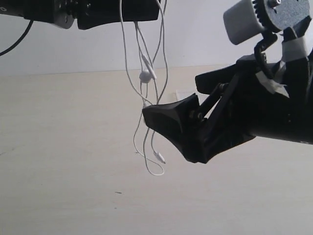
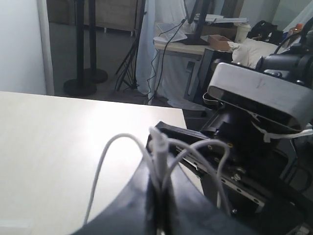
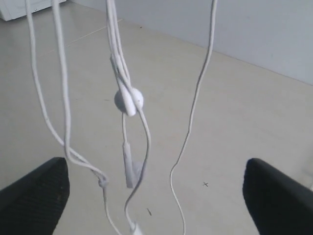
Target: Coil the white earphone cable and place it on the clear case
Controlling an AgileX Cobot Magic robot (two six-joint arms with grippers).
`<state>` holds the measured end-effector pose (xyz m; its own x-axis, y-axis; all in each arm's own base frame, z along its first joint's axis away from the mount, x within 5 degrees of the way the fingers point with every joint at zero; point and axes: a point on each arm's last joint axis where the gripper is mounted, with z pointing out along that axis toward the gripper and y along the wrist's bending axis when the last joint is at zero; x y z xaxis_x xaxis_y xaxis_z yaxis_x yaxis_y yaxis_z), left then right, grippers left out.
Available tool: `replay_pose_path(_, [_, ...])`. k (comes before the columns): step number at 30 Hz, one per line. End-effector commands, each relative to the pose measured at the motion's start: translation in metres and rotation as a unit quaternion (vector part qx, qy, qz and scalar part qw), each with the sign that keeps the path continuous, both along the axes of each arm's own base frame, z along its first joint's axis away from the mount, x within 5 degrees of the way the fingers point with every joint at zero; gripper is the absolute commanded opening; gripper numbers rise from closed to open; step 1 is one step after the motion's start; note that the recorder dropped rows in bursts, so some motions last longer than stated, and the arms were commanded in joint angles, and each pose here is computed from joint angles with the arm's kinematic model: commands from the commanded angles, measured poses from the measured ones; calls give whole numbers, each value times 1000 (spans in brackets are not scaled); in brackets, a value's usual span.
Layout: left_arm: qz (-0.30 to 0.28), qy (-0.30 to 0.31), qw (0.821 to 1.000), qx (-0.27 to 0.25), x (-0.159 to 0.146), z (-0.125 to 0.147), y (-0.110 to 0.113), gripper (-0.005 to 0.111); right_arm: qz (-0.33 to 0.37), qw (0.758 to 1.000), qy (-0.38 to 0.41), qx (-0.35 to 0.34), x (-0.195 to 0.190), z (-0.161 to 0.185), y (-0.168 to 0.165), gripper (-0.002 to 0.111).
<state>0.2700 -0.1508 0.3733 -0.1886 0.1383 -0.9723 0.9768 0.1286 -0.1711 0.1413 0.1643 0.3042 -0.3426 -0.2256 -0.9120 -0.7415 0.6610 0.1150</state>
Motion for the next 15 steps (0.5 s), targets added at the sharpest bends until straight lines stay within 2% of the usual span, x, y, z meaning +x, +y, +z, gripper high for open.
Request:
replay_pose_path(1, [0,10,1000,-14,0,4,-1,0,-8,1000,-4,15,3,0,2,91])
replay_pose_path(15, [-46,13,999,-23,-16,5,-26,0,-12,1000,-15,23,4,2,3,91])
